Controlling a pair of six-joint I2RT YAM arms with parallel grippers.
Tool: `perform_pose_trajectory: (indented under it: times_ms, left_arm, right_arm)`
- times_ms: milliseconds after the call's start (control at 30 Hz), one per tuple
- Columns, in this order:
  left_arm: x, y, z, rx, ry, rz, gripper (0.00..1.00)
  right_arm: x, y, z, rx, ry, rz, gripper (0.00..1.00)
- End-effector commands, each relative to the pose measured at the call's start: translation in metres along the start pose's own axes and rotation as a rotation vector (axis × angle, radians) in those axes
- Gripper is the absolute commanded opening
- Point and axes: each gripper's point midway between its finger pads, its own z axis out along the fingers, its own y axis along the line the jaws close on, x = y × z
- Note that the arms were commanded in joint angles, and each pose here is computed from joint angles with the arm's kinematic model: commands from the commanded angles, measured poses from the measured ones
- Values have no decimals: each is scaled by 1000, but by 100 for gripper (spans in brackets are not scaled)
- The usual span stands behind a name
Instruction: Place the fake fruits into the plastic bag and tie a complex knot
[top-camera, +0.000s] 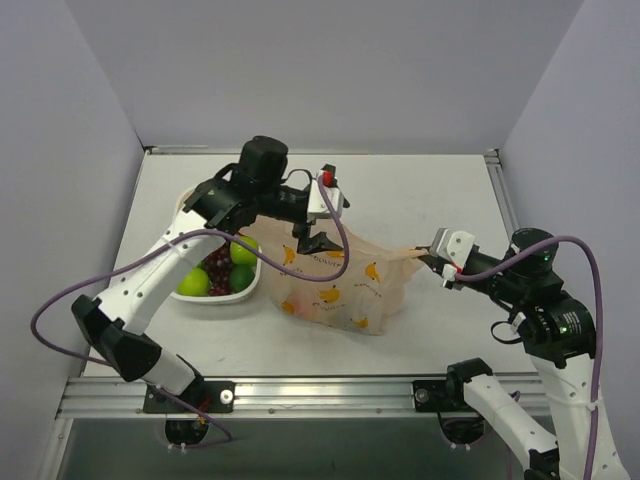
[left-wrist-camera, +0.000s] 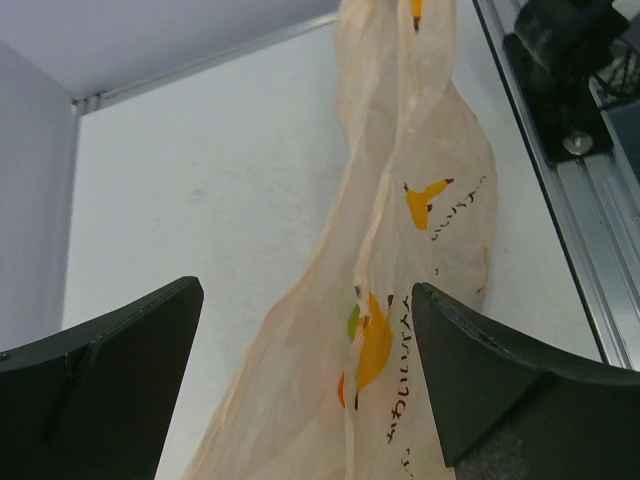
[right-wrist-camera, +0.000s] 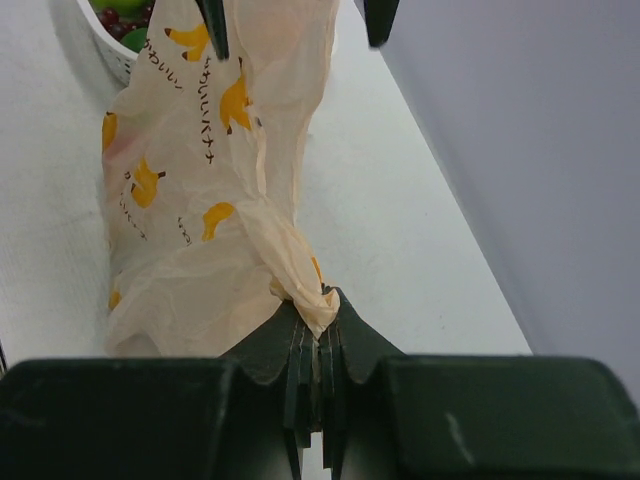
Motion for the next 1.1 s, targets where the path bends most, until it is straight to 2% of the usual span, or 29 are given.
perform_pose_trajectory:
  times_ms: [0, 133, 267, 367, 433, 500, 533, 567, 633, 667, 700, 733, 800, 933, 1067]
  left_arm:
    - [6, -19, 18, 101, 41, 96, 97]
    - [29, -27, 40, 155, 109, 119, 97]
    - [51, -40, 44, 213, 175, 50, 97]
    - [81, -45, 46, 218, 259, 9, 97]
    - [96, -47, 48, 216, 304, -22, 90]
    - [109, -46, 49, 207, 344, -57, 69]
    - [111, -46, 48, 204, 349, -67, 61]
    - [112, -47, 48, 206, 351, -69, 47]
    - [111, -47, 47, 202, 344, -70, 31]
    - [109, -46, 47, 196, 335, -66, 24]
    - [109, -46, 47, 192, 331, -68, 14]
    - [107, -45, 47, 179, 329, -81, 9]
    - [105, -40, 48, 155, 314, -80, 0]
    - [100, -32, 45, 133, 288, -83, 0]
    - [90, -25, 41, 122, 236, -123, 0]
  right_arm:
    - [0, 9, -1, -41, -18, -52, 0]
    - [4, 14, -1, -50, -13, -65, 0]
    - [8, 17, -2, -55, -6, -75, 0]
    - [7, 19, -1, -67, -18, -80, 0]
    - [5, 20, -1, -70, -24, -82, 0]
    - [5, 19, -1, -69, -24, -90, 2]
    - [5, 19, -1, -67, -21, -90, 6]
    - [5, 18, -1, -65, -20, -90, 13]
    - [7, 18, -1, -61, -11, -81, 25]
    - [9, 18, -1, -53, -6, -66, 35]
    - [13, 16, -1, -36, 15, -5, 67]
    - [15, 15, -2, -18, 28, 38, 79]
    - [20, 12, -2, 14, 57, 117, 92]
    - [12, 10, -10, 80, 53, 315, 100]
    - [10, 26, -8, 54, 35, 512, 100]
